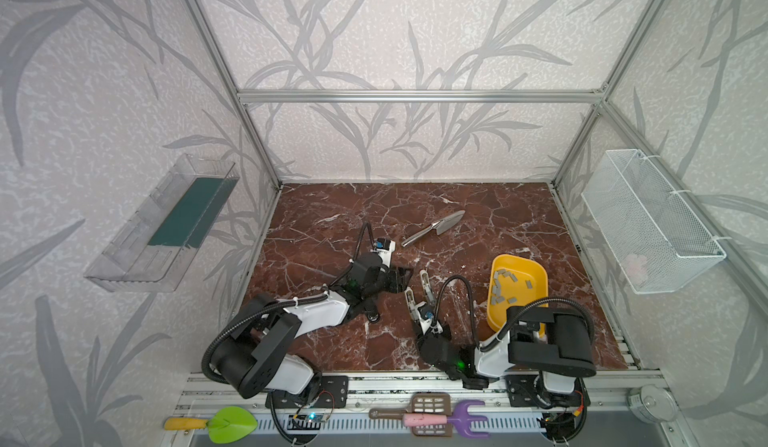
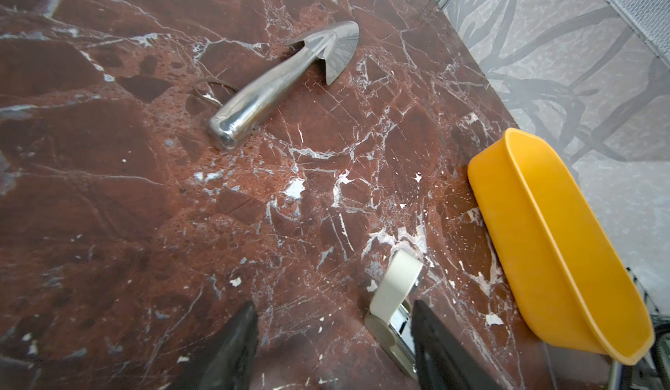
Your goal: Load the staples into the stapler
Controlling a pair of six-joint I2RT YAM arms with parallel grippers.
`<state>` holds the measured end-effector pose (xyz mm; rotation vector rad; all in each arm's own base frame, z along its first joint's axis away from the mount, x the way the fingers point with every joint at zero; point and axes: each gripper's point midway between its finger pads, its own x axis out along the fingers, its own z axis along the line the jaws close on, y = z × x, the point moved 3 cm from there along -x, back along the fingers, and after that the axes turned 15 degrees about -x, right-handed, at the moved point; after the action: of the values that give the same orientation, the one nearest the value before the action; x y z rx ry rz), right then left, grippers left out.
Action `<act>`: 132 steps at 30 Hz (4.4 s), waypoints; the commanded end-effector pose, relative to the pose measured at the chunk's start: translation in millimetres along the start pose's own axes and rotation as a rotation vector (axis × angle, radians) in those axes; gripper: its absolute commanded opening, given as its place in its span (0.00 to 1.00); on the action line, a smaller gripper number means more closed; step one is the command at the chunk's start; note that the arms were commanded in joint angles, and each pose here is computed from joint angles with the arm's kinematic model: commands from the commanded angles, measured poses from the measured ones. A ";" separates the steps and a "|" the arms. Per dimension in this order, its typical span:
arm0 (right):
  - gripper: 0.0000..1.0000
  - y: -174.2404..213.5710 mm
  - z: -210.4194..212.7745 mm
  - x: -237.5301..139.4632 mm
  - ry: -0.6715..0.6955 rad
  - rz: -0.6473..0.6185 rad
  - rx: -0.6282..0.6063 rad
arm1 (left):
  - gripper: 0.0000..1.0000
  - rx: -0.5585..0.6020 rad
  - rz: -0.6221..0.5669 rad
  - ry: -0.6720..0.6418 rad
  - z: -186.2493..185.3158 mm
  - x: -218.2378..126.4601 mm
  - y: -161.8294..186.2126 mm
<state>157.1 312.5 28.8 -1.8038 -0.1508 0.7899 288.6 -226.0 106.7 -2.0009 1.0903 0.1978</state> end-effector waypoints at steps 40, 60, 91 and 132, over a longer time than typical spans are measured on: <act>0.31 29.9 -25.6 10.3 0.051 0.090 0.015 | 0.38 0.290 0.161 0.486 -45.6 -10.4 96.0; 0.56 -3.4 -37.5 -16.6 0.023 0.031 0.049 | 0.41 0.253 0.071 0.236 -15.0 1.0 82.8; 0.23 -7.6 -32.4 6.1 0.010 0.120 0.017 | 0.21 0.277 0.110 0.244 -13.5 6.4 90.3; 0.78 8.3 -81.7 -6.3 0.070 0.173 0.049 | 0.40 0.246 -0.049 -0.014 -34.5 -4.5 11.1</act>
<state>193.9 231.6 38.3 -1.8702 0.1007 0.8308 263.1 -252.3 113.7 -1.7776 1.0438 0.0411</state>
